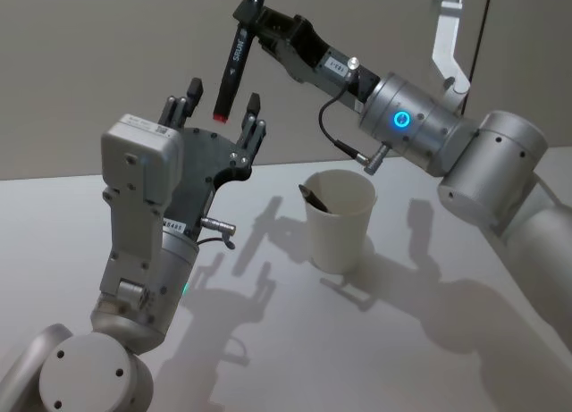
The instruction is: Place the pen into the pen holder.
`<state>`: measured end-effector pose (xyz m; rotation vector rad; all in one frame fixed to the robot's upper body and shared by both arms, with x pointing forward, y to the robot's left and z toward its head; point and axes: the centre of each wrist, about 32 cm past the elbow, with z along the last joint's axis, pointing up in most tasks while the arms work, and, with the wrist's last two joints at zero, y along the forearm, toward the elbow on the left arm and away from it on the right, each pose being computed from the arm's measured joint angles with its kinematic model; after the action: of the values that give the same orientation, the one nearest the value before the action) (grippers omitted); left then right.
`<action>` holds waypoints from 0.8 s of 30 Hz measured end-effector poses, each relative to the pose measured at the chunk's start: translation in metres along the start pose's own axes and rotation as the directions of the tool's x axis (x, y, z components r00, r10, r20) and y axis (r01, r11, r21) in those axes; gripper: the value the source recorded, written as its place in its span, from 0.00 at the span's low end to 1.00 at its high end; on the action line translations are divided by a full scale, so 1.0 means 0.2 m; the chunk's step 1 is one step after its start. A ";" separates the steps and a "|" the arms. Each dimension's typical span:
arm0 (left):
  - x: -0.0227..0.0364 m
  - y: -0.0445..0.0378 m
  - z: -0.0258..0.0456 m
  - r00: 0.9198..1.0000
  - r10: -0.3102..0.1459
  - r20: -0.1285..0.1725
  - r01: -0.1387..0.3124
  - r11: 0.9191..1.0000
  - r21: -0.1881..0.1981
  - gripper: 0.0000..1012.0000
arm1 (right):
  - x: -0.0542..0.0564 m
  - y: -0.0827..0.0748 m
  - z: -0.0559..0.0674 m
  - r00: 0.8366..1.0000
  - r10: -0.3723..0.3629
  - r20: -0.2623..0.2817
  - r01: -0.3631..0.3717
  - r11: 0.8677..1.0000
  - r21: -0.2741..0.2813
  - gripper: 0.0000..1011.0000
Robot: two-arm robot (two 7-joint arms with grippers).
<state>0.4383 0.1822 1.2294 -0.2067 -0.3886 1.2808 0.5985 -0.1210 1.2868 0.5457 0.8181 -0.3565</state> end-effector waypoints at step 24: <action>0.003 0.000 0.001 1.000 0.001 0.001 -0.001 1.000 -0.001 0.99 | -0.06 -0.07 0.19 0.979 0.003 0.205 -0.024 0.994 0.102 0.17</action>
<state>0.4384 0.1826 1.2298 -0.2066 -0.3901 1.2817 0.6059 -0.1533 1.3134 0.6010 0.5992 -0.4374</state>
